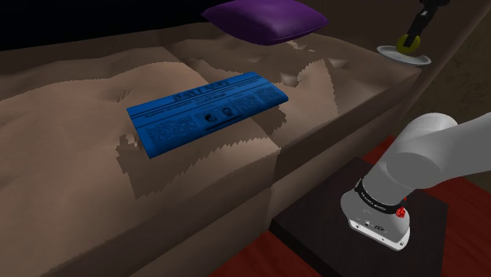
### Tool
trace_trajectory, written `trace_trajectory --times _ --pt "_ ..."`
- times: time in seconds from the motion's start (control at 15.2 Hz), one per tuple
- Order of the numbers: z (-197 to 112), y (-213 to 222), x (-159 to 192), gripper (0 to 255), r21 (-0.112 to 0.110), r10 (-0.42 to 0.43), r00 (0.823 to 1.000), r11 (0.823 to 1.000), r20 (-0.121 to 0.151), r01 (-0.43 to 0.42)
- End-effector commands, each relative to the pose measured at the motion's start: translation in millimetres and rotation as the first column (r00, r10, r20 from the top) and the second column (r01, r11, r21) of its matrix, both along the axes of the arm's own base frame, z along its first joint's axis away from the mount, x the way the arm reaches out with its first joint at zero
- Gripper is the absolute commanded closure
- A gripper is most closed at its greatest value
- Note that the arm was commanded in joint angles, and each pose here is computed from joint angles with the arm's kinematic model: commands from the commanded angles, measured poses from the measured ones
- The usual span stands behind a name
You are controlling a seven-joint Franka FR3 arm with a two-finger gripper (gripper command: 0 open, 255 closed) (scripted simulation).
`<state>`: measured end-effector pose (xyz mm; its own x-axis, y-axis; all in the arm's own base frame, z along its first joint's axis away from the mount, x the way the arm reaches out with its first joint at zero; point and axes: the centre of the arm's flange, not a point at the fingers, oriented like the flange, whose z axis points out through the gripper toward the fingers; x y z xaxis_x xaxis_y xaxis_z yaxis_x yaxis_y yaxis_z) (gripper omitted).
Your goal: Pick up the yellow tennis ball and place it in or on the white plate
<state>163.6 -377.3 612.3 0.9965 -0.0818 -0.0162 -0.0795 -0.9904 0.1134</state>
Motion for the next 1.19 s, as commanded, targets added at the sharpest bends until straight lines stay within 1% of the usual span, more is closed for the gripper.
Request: trace_trajectory --times 0.0,0.26,0.33,0.66,0.92,1.12 --pt "-1 0 0 255 0.000 0.000 1.000 1.000 0.000 0.000" --pt "-1 0 0 255 0.000 0.000 1.000 1.000 0.000 0.000" --pt "-1 0 0 0 0.000 0.000 1.000 1.000 0.000 0.000" --pt "-1 0 0 0 0.000 0.000 1.000 1.000 0.000 0.000" --pt "49 6 1 0 0.000 0.000 1.000 1.000 0.000 0.000" --pt "49 6 1 0 0.000 0.000 1.000 1.000 0.000 0.000"
